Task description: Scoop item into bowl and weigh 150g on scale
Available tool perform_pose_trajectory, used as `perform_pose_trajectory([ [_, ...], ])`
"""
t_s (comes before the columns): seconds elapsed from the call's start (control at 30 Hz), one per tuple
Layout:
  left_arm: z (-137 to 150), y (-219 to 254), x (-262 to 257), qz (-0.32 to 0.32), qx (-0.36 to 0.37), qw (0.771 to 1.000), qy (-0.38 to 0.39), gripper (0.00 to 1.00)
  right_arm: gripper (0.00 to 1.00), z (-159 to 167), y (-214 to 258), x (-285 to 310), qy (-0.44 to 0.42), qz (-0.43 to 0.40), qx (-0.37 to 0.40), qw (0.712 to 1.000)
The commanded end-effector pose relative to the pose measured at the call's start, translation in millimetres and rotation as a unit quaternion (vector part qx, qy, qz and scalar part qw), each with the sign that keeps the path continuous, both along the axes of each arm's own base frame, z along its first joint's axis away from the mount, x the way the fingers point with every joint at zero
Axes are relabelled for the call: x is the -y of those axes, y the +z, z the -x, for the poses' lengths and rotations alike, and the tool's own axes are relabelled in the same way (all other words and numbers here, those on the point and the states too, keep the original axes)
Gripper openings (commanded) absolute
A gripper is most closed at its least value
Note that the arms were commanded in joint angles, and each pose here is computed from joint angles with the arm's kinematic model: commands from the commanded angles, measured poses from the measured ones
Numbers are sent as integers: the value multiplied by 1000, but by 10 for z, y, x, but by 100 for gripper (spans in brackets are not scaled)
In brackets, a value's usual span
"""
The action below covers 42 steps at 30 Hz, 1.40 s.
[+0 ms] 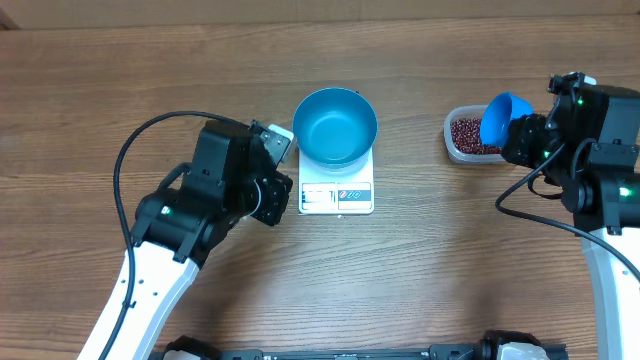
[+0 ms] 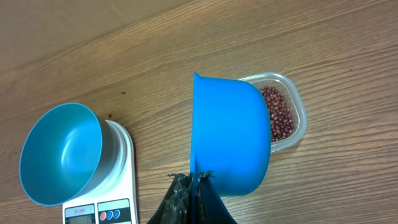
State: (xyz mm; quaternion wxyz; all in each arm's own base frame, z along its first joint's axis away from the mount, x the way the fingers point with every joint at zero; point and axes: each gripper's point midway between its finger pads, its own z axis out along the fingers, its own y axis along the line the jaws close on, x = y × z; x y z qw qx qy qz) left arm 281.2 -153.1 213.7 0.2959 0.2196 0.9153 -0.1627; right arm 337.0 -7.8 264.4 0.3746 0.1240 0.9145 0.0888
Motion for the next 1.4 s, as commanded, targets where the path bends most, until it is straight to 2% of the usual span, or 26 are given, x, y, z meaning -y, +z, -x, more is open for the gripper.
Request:
perform_pose_trajectory([
  [0.0, 112, -43, -28, 4, 1, 1000, -13, 4, 4, -13, 118, 34, -9, 1, 16, 1000],
  [0.13, 182, -191, -130, 1, -7, 1000, -1, 4, 4, -14, 118, 34, -10, 1, 17, 1000],
  [0.27, 137, -330, -263, 3, 16, 1000, 15, 4, 4, -14, 118, 34, -9, 1, 17, 1000],
  [0.57, 71, -798, -245, -6, 50, 999, -12, 4, 4, -20, 125, 34, -9, 1, 19, 1000],
  [0.83, 76, -852, -250, -28, 68, 996, -42, 4, 4, -21, 126, 34, -9, 1, 19, 1000],
  [1.1, 70, -855, -262, -31, 69, 996, -41, 4, 4, -18, 123, 34, -9, 1, 18, 1000],
  [1.37, 67, -1015, -257, -39, 42, 997, -45, 4, 4, -21, 126, 34, -9, 1, 19, 1000],
])
